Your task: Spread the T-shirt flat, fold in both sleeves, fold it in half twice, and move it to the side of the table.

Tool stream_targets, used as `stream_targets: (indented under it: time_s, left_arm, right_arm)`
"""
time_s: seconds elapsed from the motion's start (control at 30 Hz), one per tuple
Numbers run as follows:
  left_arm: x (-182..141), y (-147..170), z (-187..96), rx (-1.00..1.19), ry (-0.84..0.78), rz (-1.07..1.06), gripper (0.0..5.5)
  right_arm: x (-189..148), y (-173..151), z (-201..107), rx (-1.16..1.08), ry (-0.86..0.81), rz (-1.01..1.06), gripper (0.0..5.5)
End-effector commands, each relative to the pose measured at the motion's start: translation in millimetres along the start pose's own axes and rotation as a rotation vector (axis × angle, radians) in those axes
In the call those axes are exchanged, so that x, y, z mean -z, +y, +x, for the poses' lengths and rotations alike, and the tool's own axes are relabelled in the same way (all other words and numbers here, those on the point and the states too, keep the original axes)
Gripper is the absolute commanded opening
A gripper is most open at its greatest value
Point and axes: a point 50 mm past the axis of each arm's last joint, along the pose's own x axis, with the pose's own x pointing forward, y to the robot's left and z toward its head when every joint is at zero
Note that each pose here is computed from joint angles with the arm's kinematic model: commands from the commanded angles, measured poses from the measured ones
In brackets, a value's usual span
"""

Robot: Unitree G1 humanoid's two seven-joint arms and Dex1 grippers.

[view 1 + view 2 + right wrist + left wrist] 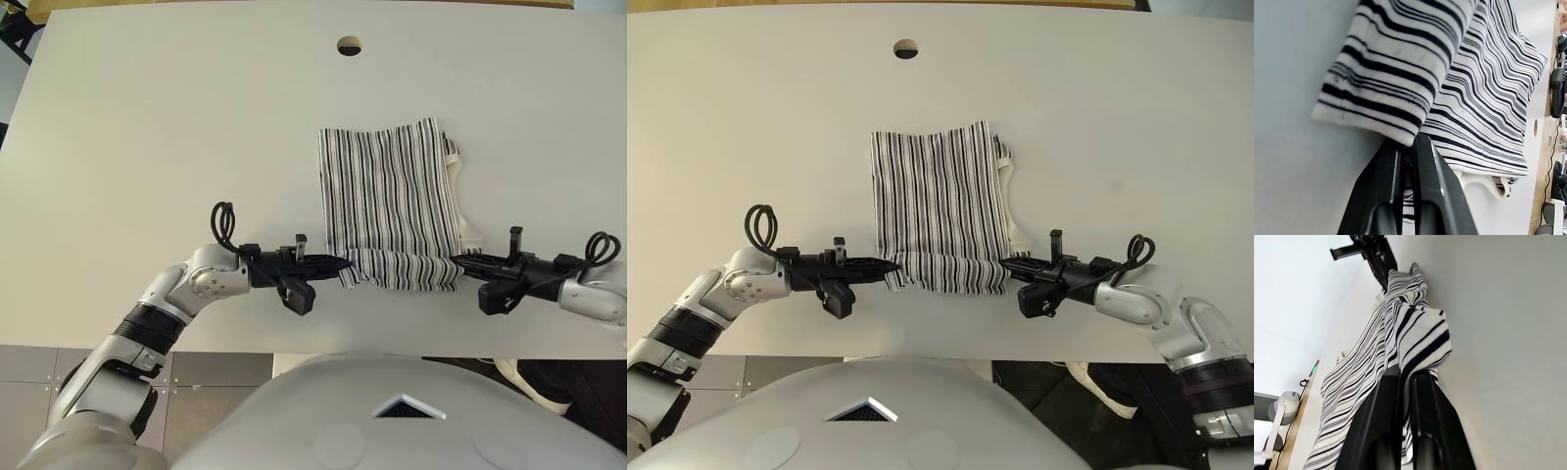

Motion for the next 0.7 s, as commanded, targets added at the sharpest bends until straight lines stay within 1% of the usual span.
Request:
stream_targets:
  time_s: [0.03, 0.1, 0.17, 0.23, 0.27, 0.3, 0.4, 0.5, 0.6, 0.7]
  left_arm:
    - [-8, -29, -16, 0.118, 0.014, -0.146, 0.11]
    - [-22, -34, -26, 0.114, -0.023, -0.223, 0.11]
    - [-35, -30, -30, 0.064, -0.062, -0.277, 0.11]
    - [-44, -21, -28, -0.022, -0.111, -0.322, 0.11]
    - [-42, -14, -25, -0.07, -0.116, -0.338, 0.11]
    - [-39, -9, -22, -0.107, -0.113, -0.345, 0.11]
    - [-16, 14, -12, -0.267, -0.034, -0.342, 0.11]
    - [5, 31, -3, -0.395, 0.031, -0.359, 0.11]
    - [26, 39, 2, -0.472, 0.133, -0.384, 0.11]
    - [43, 39, 0, -0.516, 0.236, -0.4, 0.11]
  right_arm:
    - [-16, -1, -6, 0.08, -0.09, 0.076, 0.1]
    - [-29, 8, -9, 0.076, -0.149, 0.142, 0.1]
    - [-37, 11, -13, 0.084, -0.172, 0.186, 0.1]
    - [-39, 8, -16, 0.11, -0.186, 0.224, 0.1]
    - [-39, 6, -16, 0.127, -0.195, 0.242, 0.1]
    - [-38, 4, -15, 0.147, -0.203, 0.255, 0.1]
    - [-28, -11, -7, 0.236, -0.191, 0.267, 0.1]
    - [-19, -27, 9, 0.345, -0.184, 0.298, 0.1]
    - [-5, -53, 24, 0.514, -0.148, 0.359, 0.1]
    - [12, -66, 38, 0.579, -0.081, 0.393, 0.1]
